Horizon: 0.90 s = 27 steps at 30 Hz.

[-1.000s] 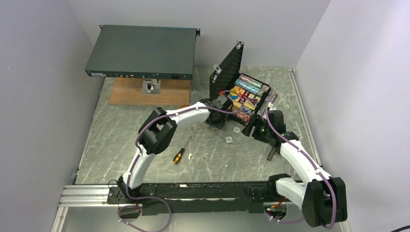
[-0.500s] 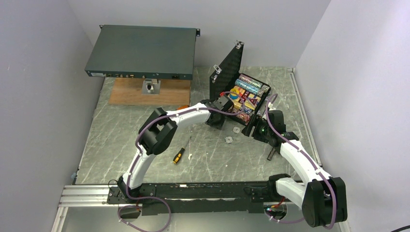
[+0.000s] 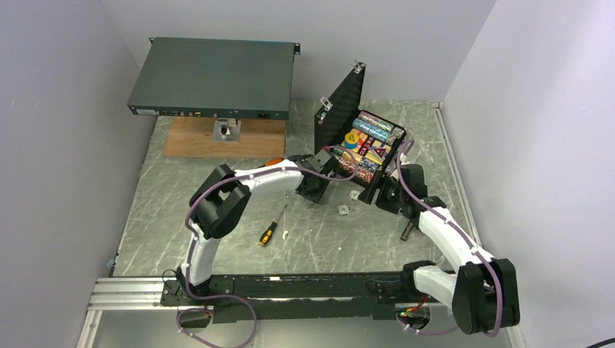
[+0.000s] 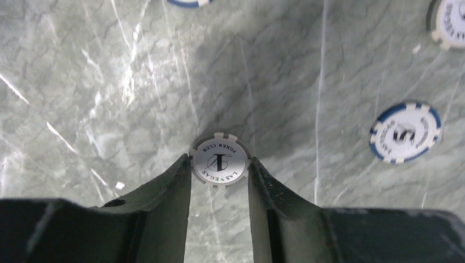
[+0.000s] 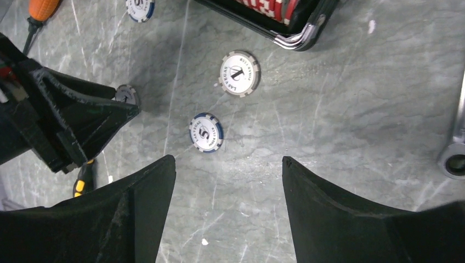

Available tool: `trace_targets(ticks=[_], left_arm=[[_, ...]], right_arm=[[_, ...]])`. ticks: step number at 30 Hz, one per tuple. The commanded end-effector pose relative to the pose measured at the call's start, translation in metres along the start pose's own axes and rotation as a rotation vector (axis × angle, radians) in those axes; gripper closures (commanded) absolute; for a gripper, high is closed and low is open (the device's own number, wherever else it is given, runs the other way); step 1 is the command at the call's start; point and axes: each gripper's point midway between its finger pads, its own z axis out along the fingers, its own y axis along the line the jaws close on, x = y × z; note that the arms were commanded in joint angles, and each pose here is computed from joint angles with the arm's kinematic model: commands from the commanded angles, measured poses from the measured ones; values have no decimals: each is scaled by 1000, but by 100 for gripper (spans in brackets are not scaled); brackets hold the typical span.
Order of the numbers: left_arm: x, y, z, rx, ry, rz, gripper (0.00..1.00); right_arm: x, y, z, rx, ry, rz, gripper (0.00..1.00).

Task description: Pack up texas hold em set

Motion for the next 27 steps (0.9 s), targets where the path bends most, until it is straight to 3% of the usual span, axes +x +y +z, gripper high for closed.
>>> trace_targets(ticks=[1, 9, 16, 22, 27], left_arm=[[-24, -12, -36, 98, -140, 55, 97], [-14, -27, -67, 234, -304, 178, 100], [0, -58, -105, 387, -459, 371, 100], [5, -67, -111, 427, -467, 420, 100], [6, -70, -108, 420, -455, 426, 100]], right_arm=[[-8, 23, 4, -115, 4, 11, 27], [12, 64, 15, -358, 236, 55, 27], [17, 97, 11, -552, 348, 62, 27], [37, 119, 10, -624, 454, 5, 33], [60, 130, 12, -634, 521, -22, 44]])
